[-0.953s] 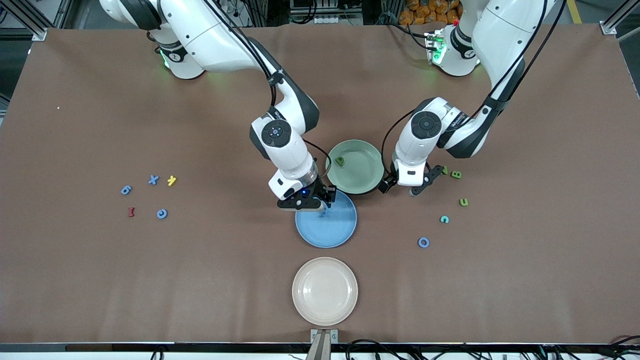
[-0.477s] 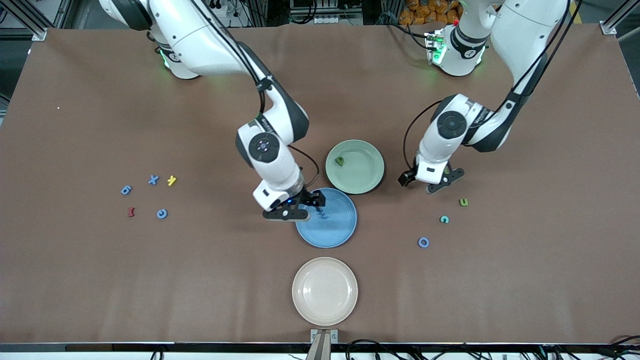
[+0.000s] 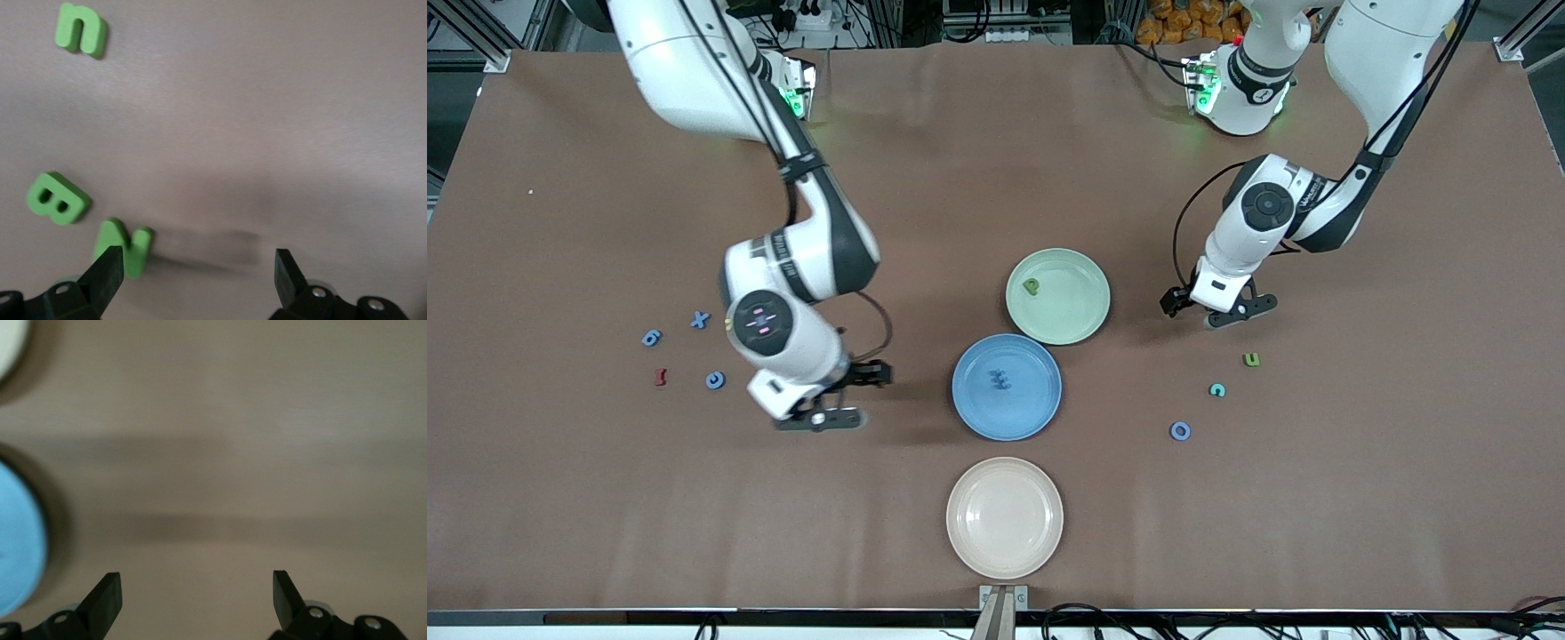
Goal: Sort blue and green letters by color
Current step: 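Grasp the green N with the left gripper while the right gripper reaches the e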
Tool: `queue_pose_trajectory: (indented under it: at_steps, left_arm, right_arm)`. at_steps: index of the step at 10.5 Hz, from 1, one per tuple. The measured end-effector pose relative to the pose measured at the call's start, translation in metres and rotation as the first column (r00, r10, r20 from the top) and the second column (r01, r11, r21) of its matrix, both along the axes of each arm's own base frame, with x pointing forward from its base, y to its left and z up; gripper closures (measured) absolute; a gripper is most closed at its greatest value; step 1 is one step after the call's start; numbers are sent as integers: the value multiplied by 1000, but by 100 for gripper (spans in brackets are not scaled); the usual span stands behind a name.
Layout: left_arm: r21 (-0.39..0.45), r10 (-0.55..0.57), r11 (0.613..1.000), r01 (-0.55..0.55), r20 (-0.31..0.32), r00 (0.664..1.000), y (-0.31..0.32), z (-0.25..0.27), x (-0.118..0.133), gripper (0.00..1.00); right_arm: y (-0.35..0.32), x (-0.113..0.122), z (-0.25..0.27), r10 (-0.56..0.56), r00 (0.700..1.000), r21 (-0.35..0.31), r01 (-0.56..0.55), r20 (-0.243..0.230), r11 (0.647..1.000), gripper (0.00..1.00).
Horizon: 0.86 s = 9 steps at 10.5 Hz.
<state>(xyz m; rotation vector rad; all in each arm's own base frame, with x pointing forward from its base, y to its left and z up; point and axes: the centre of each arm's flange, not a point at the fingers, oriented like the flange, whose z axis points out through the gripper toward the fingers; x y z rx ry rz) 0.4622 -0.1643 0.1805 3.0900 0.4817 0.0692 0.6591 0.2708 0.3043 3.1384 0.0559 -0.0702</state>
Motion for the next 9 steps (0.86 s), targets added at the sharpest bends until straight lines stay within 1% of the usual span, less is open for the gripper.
queue_pose_trajectory:
  at_steps: [1,4,5,7,8,9]
  left_arm:
    - [5,-21,1000,21,-8,1000,9,-3,-1,0]
    - [10,-41,999,41,-19,999,15,-7,-5,0]
    - [10,-42,999,43,-23,999,15,-8,-6,0]
    - [18,-59,998,59,-27,998,18,-12,-8,0]
    - [28,-74,997,75,-27,997,23,-13,-8,0]
    - [36,-81,996,82,-27,996,29,-15,-9,0]
  right_arm:
    - [-32,8,5,3,1000,-35,-4,-19,999,0]
    - [-116,29,14,-28,1000,-101,26,-11,995,0]
    - [-149,35,16,-16,1000,-109,14,-14,994,0]
    - [-219,43,16,45,999,-102,-48,-31,994,0]
    - [-243,44,16,52,998,-99,-55,-36,994,0]
    - [-257,45,15,48,998,-98,-51,-31,994,0]
